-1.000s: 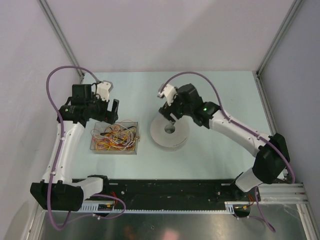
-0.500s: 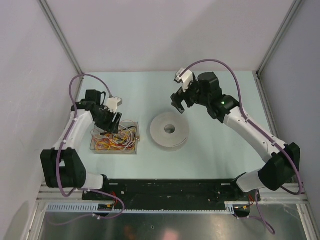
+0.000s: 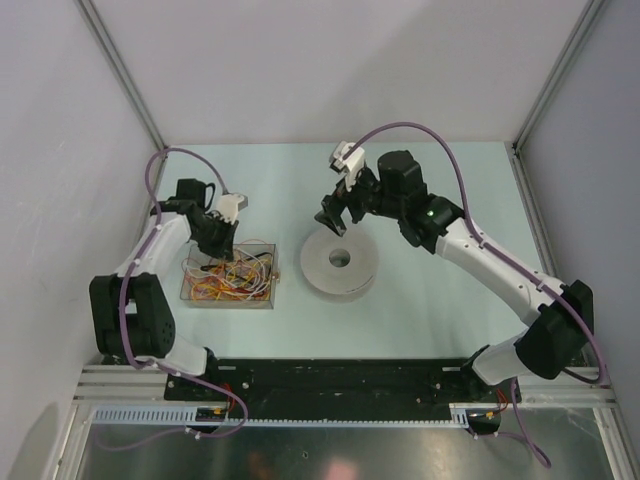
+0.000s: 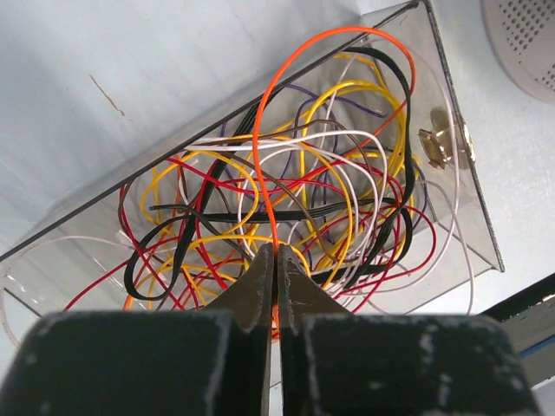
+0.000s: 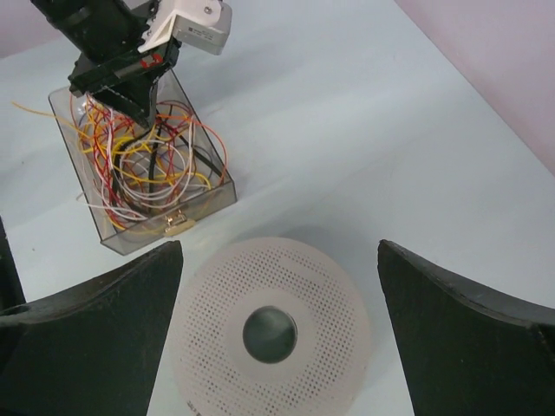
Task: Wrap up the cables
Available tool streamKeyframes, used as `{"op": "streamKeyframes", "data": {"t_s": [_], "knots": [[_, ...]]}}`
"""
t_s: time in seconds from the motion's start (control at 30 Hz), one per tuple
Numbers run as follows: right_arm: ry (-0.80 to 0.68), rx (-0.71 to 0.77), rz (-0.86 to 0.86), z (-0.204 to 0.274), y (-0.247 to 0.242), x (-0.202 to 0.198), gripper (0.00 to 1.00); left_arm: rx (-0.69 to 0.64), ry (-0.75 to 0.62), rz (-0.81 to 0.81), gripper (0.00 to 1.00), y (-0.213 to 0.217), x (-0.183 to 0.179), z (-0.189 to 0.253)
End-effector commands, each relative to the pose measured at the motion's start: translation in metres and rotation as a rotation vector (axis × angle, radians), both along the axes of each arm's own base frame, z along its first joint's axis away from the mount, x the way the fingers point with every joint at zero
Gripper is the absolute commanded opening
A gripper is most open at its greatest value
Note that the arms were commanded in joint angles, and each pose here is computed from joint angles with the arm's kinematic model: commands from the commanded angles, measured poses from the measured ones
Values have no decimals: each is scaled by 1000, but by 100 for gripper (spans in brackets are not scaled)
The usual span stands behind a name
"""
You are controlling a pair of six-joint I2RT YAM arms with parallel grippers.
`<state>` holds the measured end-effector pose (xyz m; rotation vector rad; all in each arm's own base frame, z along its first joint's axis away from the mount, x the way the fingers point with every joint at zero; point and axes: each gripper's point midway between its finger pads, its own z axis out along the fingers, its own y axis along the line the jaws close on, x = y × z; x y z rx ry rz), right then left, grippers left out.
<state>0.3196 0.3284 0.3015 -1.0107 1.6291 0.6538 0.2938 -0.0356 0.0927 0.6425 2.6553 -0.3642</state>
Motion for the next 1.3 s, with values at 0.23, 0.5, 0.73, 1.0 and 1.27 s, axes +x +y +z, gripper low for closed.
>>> {"op": "streamKeyframes", "data": {"t_s": [0.23, 0.5, 0.73, 1.0, 1.27], "knots": [[-178, 190, 182, 56, 66, -17, 99, -76, -452, -37, 0, -15, 6, 138], [-251, 268, 260, 68, 122, -36, 99, -141, -675, -127, 0, -32, -12, 216], [-299, 335, 298, 81, 155, -44, 99, -247, -768, -184, 0, -52, -24, 263], [-315, 413, 383, 88, 195, -67, 97, -312, -768, -217, 0, -62, -32, 272], [-219, 462, 374, 79, 221, -66, 89, -357, -793, -238, 0, -70, -42, 288]]}}
